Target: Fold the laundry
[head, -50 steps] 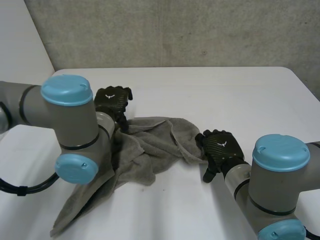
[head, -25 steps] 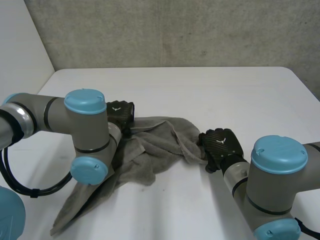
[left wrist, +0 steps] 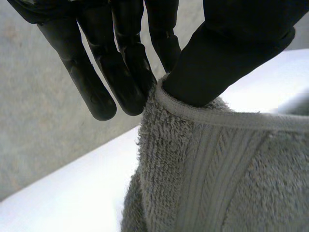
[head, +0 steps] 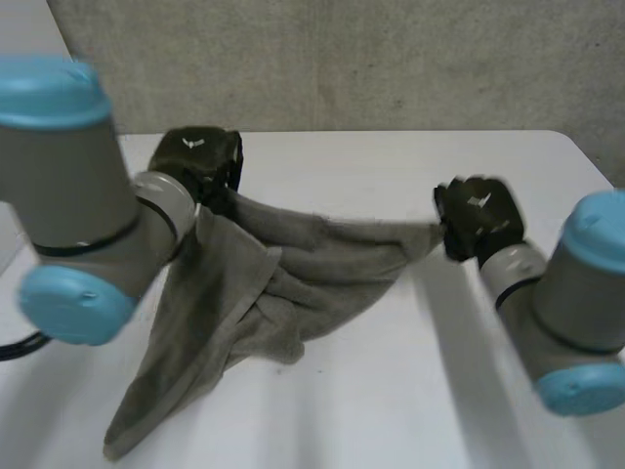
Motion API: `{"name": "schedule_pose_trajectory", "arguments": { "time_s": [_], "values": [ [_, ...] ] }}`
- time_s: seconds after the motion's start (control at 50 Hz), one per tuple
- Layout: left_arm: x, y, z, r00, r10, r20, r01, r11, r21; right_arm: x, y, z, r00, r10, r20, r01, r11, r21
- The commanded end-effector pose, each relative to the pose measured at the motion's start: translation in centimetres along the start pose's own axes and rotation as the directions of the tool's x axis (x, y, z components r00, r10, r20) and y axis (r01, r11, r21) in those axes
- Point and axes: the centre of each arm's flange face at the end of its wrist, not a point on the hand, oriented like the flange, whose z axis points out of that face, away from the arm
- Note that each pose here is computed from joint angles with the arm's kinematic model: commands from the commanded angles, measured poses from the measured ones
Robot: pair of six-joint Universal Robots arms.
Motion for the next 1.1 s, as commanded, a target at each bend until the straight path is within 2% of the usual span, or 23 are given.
{"name": "schedule_pose_trajectory", "arguments": {
  "time_s": [0.02, 0.06, 0.18, 0.3, 0.4, 0.46, 0.5, 0.6, 0.68, 0.72, 0.76, 0.78, 0.82, 0.84, 0.86, 0.88, 0.9, 0.92, 0.94, 0.98, 1.0, 1.04, 1.1],
  "values": [
    [-0.2, -4.7, -4.1, 0.994, 0.062, -0.091, -0.056, 0.997, 0.060, 3.8, -7.0, -1.5, 0.997, -0.077, -0.025, 0.079, 0.994, 0.081],
    [-0.7, -7.1, -5.7, 0.991, 0.083, -0.104, -0.070, 0.991, 0.116, 5.3, -10.4, -2.9, 0.995, -0.104, -0.012, 0.105, 0.988, 0.113],
    [-1.2, -10.9, -9.0, 0.988, 0.090, -0.126, -0.062, 0.975, 0.216, 6.7, -15.6, -5.6, 0.991, -0.130, 0.023, 0.123, 0.974, 0.190],
    [-2.9, -10.4, -8.4, 0.992, 0.083, -0.097, -0.065, 0.982, 0.175, 6.8, -16.2, -6.5, 0.984, -0.173, 0.050, 0.163, 0.972, 0.169],
    [-5.3, -7.5, -6.2, 0.996, 0.056, -0.069, -0.053, 0.997, 0.049, 6.7, -13.8, -5.4, 0.971, -0.223, 0.085, 0.217, 0.973, 0.078],
    [-5.9, -3.8, -3.7, 0.995, 0.032, -0.093, -0.040, 0.996, -0.077, 5.8, -10.4, -2.8, 0.959, -0.243, 0.144, 0.249, 0.968, -0.028],
    [-5.7, -0.2, -1.4, 0.993, 0.004, -0.119, -0.027, 0.981, -0.190, 5.0, -7.1, -0.8, 0.948, -0.245, 0.203, 0.272, 0.954, -0.123],
    [-5.4, 5.1, 1.8, 0.989, -0.021, -0.147, -0.030, 0.942, -0.333, 4.3, -3.6, 2.1, 0.944, -0.235, 0.232, 0.284, 0.936, -0.208],
    [-5.4, 6.9, 4.0, 0.988, 0.009, -0.156, -0.062, 0.939, -0.339, 3.9, -2.3, 3.7, 0.945, -0.242, 0.219, 0.291, 0.928, -0.231],
    [-5.5, 7.1, 5.1, 0.988, 0.033, -0.154, -0.080, 0.947, -0.311, 4.0, -2.3, 4.6, 0.950, -0.250, 0.189, 0.289, 0.932, -0.217],
    [-6.4, 5.1, 7.6, 0.990, 0.101, -0.101, -0.116, 0.980, -0.162, 4.6, -4.3, 6.9, 0.954, -0.293, 0.065, 0.298, 0.951, -0.089],
    [-6.4, 5.1, 7.6, 0.990, 0.101, -0.101, -0.116, 0.980, -0.161, 4.6, -4.4, 6.9, 0.954, -0.293, 0.064, 0.298, 0.951, -0.088],
    [-7.9, 0.2, 9.3, 0.987, 0.155, 0.035, -0.157, 0.985, 0.073, 6.1, -8.9, 8.9, 0.944, -0.288, -0.162, 0.309, 0.943, 0.123],
    [-7.9, 0.1, 9.3, 0.987, 0.155, 0.036, -0.157, 0.985, 0.074, 6.1, -9.0, 8.9, 0.944, -0.288, -0.163, 0.309, 0.943, 0.124],
    [-8.7, -2.9, 9.6, 0.981, 0.156, 0.112, -0.176, 0.964, 0.200, 7.2, -11.7, 9.3, 0.922, -0.261, -0.288, 0.330, 0.916, 0.228],
    [-8.7, -3.0, 9.6, 0.981, 0.156, 0.112, -0.176, 0.964, 0.201, 8.3, -14.5, 9.1, 0.897, -0.212, -0.389, 0.350, 0.877, 0.330],
    [-9.3, -6.3, 9.2, 0.973, 0.148, 0.175, -0.200, 0.924, 0.327, 8.3, -14.5, 9.1, 0.896, -0.211, -0.390, 0.351, 0.876, 0.331],
    [-9.8, -9.9, 8.2, 0.965, 0.134, 0.227, -0.225, 0.865, 0.448, 9.3, -17.5, 8.3, 0.872, -0.152, -0.466, 0.373, 0.823, 0.430],
    [-9.8, -9.9, 8.2, 0.965, 0.134, 0.227, -0.225, 0.864, 0.449, 9.4, -17.5, 8.3, 0.872, -0.151, -0.466, 0.373, 0.822, 0.431],
    [-10.4, -15.0, 5.6, 0.953, 0.099, 0.286, -0.261, 0.744, 0.615, 10.5, -21.9, 6.1, 0.838, -0.057, -0.542, 0.412, 0.717, 0.562],
    [-10.4, -15.0, 5.6, 0.953, 0.098, 0.286, -0.261, 0.743, 0.616, 10.5, -21.9, 6.1, 0.838, -0.057, -0.543, 0.412, 0.717, 0.562],
    [-10.2, -17.2, 3.5, 0.951, 0.078, 0.300, -0.271, 0.677, 0.684, 10.9, -23.4, 4.7, 0.832, -0.024, -0.555, 0.422, 0.677, 0.603],
    [-9.8, -17.2, 2.9, 0.954, 0.078, 0.289, -0.263, 0.678, 0.686, 10.8, -23.4, 4.2, 0.836, -0.024, -0.548, 0.417, 0.678, 0.605]
  ]
}}
